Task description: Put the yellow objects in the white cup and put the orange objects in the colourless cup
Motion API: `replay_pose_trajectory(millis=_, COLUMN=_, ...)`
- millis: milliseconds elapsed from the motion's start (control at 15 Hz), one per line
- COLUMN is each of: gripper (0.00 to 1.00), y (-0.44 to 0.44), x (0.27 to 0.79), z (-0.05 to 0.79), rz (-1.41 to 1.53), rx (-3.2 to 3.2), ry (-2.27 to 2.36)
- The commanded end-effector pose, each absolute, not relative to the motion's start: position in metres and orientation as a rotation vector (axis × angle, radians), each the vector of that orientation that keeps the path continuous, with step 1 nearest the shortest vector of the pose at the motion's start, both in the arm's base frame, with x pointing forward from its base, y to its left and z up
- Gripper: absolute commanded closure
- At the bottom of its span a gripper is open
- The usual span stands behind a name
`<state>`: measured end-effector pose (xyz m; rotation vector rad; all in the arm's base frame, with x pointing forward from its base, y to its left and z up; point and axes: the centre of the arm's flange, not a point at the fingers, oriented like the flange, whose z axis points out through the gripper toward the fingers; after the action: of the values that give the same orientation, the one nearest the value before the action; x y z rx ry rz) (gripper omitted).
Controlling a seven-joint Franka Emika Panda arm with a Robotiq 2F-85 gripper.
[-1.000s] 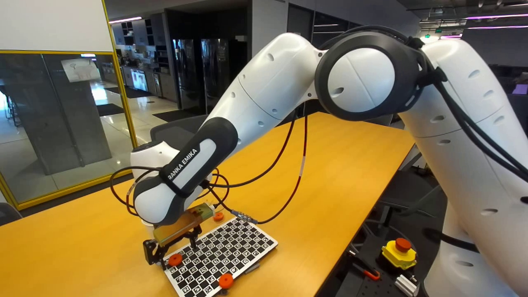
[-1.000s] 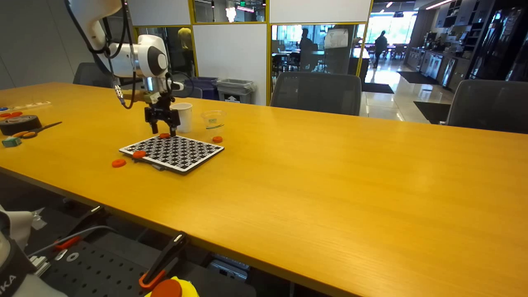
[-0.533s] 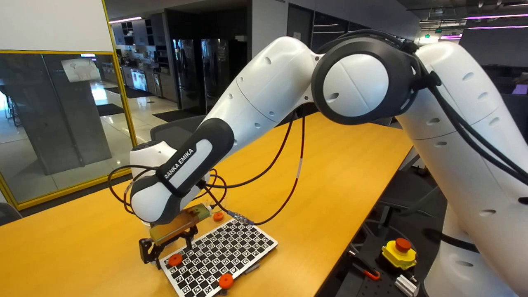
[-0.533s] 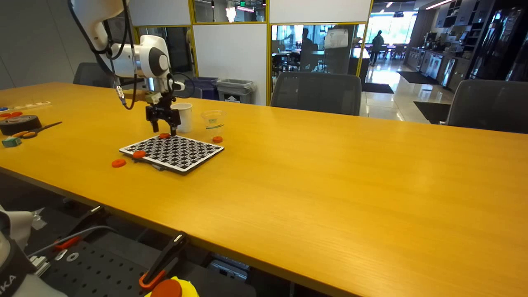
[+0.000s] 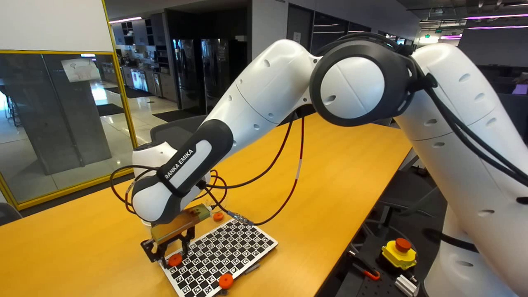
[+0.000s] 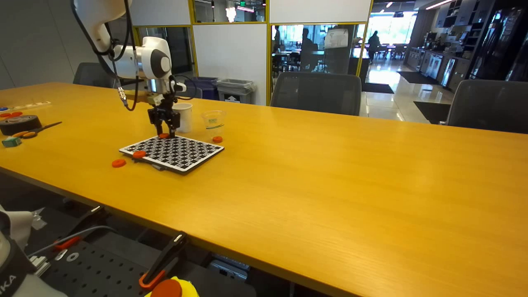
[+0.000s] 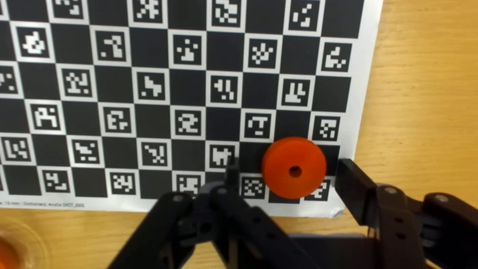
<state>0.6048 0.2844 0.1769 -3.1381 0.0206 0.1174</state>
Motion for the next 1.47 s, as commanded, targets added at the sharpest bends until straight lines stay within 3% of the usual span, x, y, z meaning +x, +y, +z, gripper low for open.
replay_pose_trajectory(millis=0, gripper=0.64, y=0.283, x=0.613, z=0.179, rz=0.092, rx=-3.103, ry=0.021)
replay_pose_trajectory(millis=133, gripper=0.80, y=0.280, x=0.612, z=0.181, rz=0.093, rx=-3.098, ry=0.032)
replay_pose_trajectory(millis=267, gripper=0.76, y=0.278, x=0.609, z=0.187, rz=0.103, rx=-3.088, ry=0.051)
replay_pose_trajectory(millis=933, gripper=0.76, y=0.241, x=0.561, z=0.268, rz=0.042, rx=-3.113, ry=0.122)
replay_pose_trajectory(millis=1400, gripper=0.76, y=0.184, x=0.585, z=0.313, rz=0.046, rx=-3.103, ry=0.169)
